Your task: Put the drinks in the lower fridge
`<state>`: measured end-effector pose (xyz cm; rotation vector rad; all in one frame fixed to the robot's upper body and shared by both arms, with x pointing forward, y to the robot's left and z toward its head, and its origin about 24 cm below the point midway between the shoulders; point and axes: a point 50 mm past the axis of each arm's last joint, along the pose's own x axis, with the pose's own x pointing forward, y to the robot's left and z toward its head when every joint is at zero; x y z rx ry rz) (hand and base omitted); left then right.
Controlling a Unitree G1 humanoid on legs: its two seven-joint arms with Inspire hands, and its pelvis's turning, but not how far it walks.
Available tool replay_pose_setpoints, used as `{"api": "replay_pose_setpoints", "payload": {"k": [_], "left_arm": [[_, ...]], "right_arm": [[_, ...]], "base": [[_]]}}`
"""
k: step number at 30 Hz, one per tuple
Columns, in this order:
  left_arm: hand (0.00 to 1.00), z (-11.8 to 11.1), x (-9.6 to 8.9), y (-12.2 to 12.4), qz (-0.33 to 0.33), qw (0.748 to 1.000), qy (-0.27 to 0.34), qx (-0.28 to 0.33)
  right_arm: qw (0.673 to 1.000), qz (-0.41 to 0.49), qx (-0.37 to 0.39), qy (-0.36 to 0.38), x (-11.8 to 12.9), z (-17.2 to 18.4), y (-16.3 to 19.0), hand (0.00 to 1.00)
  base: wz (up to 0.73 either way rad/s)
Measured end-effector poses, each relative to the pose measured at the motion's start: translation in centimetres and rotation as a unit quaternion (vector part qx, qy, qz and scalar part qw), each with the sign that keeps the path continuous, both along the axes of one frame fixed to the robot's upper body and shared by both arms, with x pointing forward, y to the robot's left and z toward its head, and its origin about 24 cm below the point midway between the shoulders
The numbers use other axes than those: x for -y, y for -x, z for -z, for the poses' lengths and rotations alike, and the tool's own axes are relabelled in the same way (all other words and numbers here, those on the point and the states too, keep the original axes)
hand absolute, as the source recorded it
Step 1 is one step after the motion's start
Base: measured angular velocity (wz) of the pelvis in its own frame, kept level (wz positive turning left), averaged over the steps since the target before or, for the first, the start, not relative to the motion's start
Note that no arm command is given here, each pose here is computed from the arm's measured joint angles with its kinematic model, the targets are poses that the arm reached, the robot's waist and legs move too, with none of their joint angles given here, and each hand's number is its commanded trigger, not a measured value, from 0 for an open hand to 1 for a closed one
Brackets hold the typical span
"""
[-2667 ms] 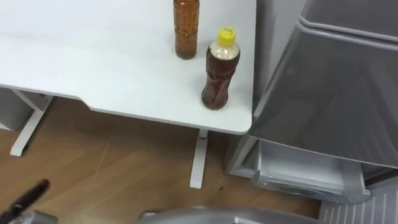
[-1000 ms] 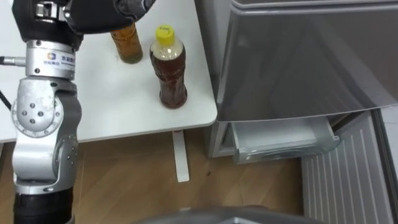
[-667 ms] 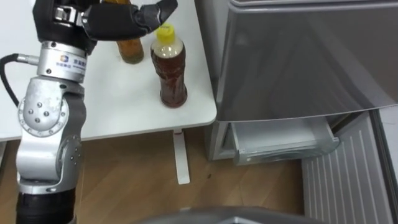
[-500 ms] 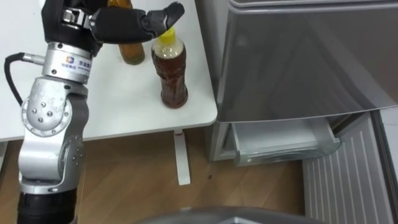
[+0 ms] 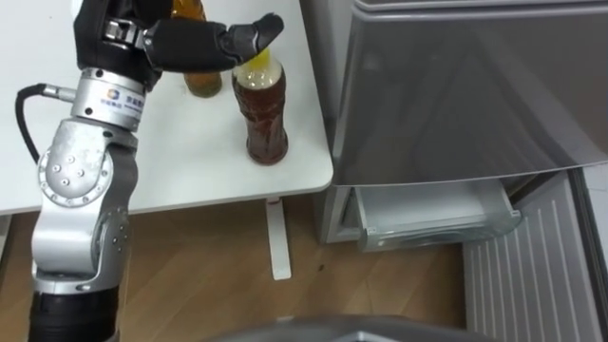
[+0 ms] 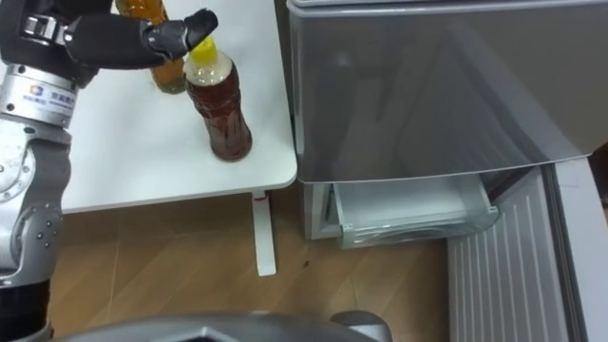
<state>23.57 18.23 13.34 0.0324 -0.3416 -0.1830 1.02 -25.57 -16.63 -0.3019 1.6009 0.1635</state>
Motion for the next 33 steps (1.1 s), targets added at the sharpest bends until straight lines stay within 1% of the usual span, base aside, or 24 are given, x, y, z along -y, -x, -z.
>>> {"api": "replay_pose_setpoints", "payload": {"k": [3,10,15,17,21,31,33], "left_arm": [[0.00,0.4,0.0,-0.1,0.002,1.000,0.000,-0.012],[0.00,0.7,0.1,0.0,0.005,1.000,0.002,-0.018],[0.00,2.0,0.8,-0.1,0.026,0.999,0.001,-0.048],[0.00,2.2,1.1,-0.2,0.035,0.998,0.000,-0.054],[0.00,2.3,1.4,-0.1,0.048,0.997,-0.003,-0.059],[0.00,2.4,1.5,-0.1,0.051,0.997,-0.004,-0.059],[0.00,2.4,1.8,-0.1,0.058,0.996,-0.005,-0.061]], "right_arm": [[1.000,0.001,-0.001,-0.001,-0.1,0.0,0.0,0.00],[1.000,0.002,-0.004,-0.005,-0.4,0.1,0.2,0.00],[1.000,0.004,-0.012,-0.006,-0.5,0.2,0.4,0.00],[1.000,0.004,-0.012,-0.005,-0.5,0.2,0.4,0.00],[1.000,0.004,-0.011,-0.002,-0.4,0.2,0.4,0.00],[1.000,0.004,-0.014,-0.001,-0.4,0.2,0.3,0.00],[1.000,0.004,-0.014,0.000,-0.4,0.1,0.2,0.00]], "base": [[0.00],[0.00],[0.00],[0.00],[0.00],[0.00],[0.00]]}}
